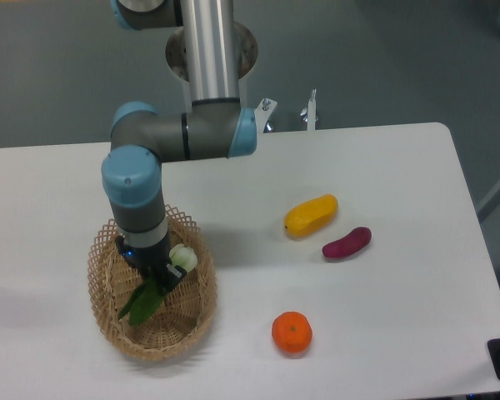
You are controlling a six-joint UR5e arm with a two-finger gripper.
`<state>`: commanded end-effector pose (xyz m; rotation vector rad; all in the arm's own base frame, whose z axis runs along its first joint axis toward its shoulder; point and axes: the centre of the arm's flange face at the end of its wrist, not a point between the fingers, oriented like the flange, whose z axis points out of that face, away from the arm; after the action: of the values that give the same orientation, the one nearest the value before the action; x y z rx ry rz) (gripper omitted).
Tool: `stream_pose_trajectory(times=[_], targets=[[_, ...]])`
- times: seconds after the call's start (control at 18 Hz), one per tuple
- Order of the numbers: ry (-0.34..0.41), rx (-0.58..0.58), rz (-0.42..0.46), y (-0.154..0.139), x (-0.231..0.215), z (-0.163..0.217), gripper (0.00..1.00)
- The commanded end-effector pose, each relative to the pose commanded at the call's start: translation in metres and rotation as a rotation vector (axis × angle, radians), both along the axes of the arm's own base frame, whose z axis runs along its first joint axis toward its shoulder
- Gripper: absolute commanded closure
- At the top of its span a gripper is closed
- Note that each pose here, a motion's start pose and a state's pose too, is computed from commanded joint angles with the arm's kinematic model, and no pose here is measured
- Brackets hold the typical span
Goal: Pick up the green vegetable from the basket
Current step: 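Lift the held bok choy up out of the basket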
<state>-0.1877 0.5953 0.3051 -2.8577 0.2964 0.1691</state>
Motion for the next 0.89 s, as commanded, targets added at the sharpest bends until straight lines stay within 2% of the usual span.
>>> stream_pose_trajectory(times=[0.22,0.39,0.89], targets=[[-0.018,0.085,0.012,-0.011,-0.021,0.045,0.58],[0.011,0.096,-0.001,-0.025,-0.045,0.07,0.58],[0.079,0.055,0.01,-0.099,-0.17,0.081,0.58]])
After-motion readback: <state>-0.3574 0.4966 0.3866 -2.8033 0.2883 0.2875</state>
